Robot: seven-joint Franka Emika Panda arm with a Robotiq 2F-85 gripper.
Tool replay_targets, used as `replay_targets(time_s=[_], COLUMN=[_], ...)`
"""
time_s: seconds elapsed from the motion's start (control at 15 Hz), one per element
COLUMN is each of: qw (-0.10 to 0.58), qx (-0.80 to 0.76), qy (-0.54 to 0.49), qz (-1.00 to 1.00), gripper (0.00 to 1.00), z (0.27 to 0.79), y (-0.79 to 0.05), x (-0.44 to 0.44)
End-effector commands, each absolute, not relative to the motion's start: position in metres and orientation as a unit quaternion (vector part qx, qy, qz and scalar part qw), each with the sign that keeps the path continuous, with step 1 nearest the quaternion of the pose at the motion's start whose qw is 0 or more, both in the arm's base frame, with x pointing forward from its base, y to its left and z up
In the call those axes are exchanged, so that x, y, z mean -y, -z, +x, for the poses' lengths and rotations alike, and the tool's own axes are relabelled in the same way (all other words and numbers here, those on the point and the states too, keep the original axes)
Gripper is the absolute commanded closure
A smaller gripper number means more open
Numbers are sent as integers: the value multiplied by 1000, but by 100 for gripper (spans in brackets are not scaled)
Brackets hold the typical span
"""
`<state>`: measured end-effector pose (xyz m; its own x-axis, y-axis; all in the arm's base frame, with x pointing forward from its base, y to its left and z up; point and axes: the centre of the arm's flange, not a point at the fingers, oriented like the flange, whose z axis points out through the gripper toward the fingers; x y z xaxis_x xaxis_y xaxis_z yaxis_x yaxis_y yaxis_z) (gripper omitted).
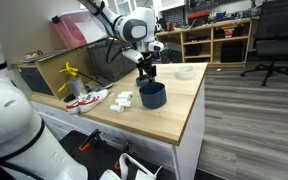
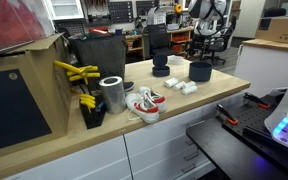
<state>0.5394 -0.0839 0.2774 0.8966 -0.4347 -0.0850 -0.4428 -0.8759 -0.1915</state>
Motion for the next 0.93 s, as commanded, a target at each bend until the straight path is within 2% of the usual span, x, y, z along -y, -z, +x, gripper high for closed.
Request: replay_targets(time_s=[0.0, 0.87], qw=[102, 75], qx=[-273, -344], qy=[-40, -68], qz=[-956, -934], gripper=[0, 0], z=[543, 542], y=[-283, -259], x=[87, 94])
